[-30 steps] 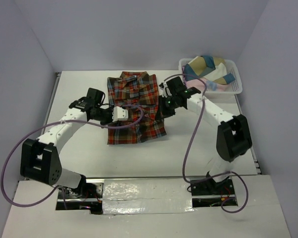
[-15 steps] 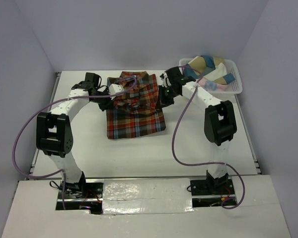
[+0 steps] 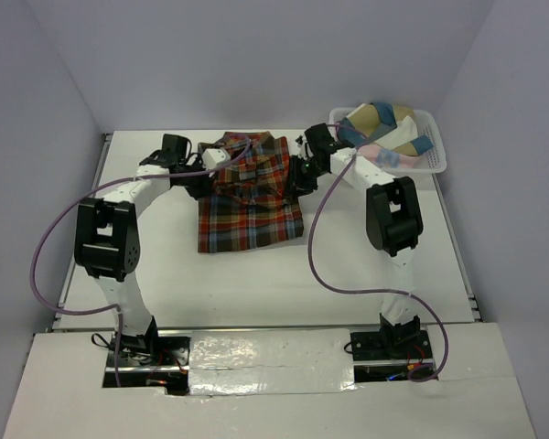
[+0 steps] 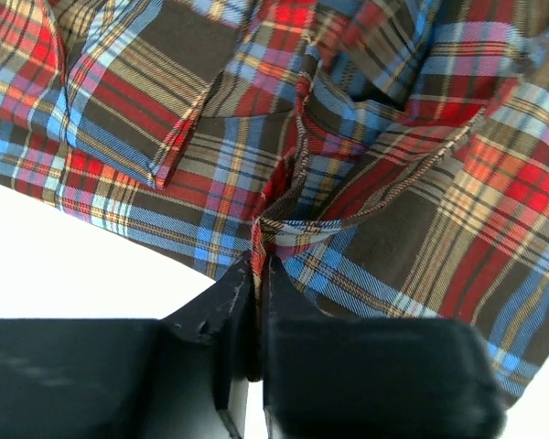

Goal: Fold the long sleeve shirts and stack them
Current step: Fold the shirt

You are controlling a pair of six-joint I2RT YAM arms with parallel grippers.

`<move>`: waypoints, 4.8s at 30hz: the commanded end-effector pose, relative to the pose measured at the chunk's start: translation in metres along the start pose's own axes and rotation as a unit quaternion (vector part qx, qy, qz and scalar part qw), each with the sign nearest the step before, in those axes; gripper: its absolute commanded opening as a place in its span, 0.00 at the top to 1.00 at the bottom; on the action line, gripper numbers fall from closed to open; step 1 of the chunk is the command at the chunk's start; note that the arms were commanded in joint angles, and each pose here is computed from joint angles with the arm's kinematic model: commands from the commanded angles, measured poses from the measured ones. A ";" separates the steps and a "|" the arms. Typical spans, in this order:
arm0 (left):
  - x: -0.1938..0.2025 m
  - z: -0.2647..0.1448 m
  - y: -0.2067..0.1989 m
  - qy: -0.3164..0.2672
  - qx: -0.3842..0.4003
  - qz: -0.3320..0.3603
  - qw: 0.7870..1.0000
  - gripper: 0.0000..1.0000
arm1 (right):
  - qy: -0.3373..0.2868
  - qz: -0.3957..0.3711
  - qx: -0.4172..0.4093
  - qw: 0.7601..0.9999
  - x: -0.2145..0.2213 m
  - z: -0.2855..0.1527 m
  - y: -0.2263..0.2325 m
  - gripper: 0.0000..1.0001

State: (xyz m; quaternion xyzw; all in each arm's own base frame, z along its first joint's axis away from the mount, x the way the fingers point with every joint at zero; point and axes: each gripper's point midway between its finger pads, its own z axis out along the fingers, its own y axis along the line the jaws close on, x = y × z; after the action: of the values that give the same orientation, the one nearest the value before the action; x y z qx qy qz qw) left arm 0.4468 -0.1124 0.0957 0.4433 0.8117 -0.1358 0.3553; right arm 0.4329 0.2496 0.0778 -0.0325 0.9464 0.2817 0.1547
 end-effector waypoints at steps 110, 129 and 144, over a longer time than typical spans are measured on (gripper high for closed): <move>0.108 -0.013 -0.138 0.076 0.047 0.409 0.908 0.62 | -0.131 0.253 -0.050 0.957 0.126 -0.012 -0.024 0.36; 0.113 -0.072 -0.165 0.135 0.105 0.317 0.933 1.00 | -0.055 0.102 -0.009 0.993 0.193 -0.060 -0.009 1.00; 0.054 -0.198 -0.247 0.077 0.194 0.229 0.951 1.00 | 0.065 0.040 -0.041 0.996 0.322 -0.181 0.058 1.00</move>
State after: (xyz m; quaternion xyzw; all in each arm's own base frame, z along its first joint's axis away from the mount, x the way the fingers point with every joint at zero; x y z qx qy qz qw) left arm 0.1546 -0.1165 0.1577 0.7369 0.6086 -0.1240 0.2668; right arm 0.0896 0.2331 0.1392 -0.0264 0.9204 0.3720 0.1176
